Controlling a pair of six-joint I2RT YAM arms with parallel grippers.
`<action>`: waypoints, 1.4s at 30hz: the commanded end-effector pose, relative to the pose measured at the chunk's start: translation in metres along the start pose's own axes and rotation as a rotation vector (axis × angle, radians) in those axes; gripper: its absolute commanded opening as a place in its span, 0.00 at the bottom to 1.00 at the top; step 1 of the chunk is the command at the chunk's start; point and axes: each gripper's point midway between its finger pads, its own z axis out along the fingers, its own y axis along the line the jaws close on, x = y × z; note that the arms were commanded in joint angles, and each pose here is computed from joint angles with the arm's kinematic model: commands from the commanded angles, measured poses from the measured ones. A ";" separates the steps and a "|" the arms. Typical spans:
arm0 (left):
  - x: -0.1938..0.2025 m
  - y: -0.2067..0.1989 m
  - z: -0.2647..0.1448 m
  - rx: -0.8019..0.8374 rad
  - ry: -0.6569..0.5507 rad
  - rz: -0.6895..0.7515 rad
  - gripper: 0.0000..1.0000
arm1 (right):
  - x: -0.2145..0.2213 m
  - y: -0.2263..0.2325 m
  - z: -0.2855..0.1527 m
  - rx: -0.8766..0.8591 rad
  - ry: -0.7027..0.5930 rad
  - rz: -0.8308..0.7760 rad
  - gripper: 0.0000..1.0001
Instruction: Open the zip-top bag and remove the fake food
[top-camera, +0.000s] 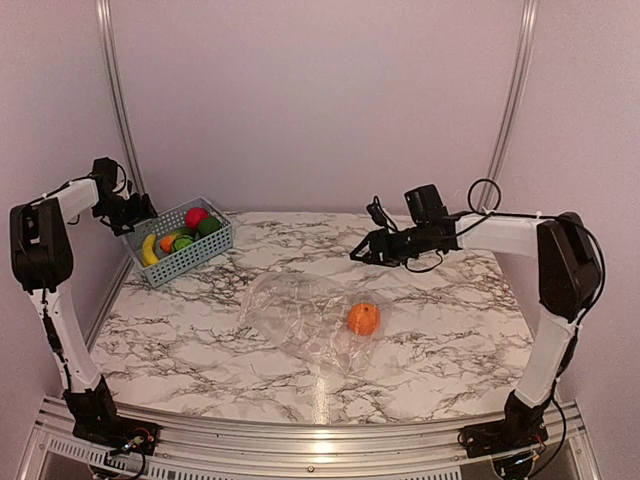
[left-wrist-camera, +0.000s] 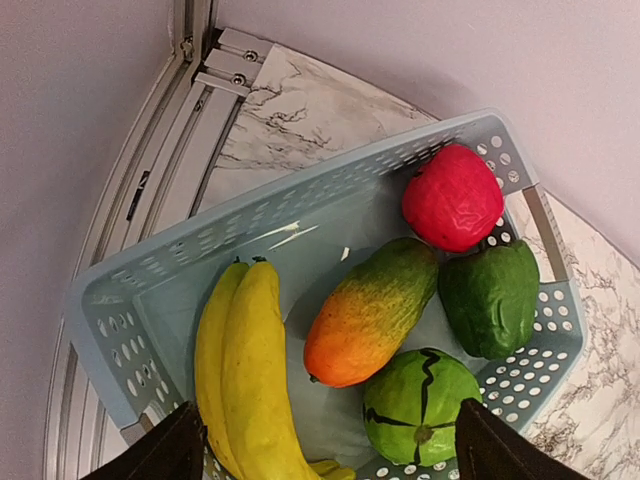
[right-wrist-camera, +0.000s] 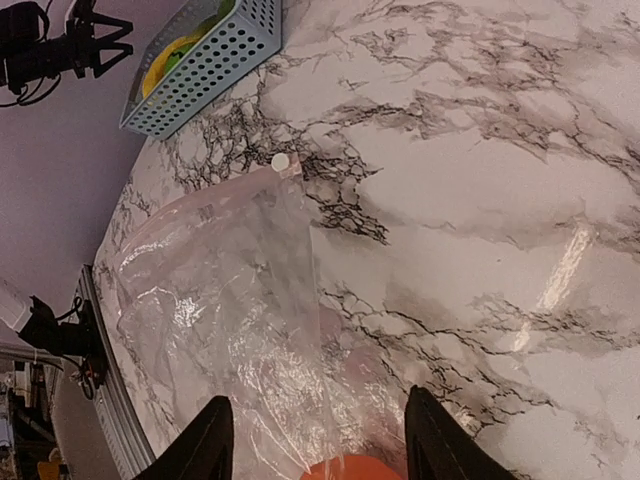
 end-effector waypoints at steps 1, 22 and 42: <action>-0.002 -0.048 -0.035 0.127 -0.056 0.069 0.87 | 0.002 0.012 -0.033 0.018 -0.036 0.013 0.56; 0.190 -0.190 -0.065 0.568 0.226 0.302 0.75 | 0.134 -0.004 -0.055 -0.001 0.036 0.261 0.66; 0.319 -0.258 -0.023 0.704 0.498 0.339 0.53 | 0.129 -0.023 -0.015 -0.082 0.038 0.240 0.17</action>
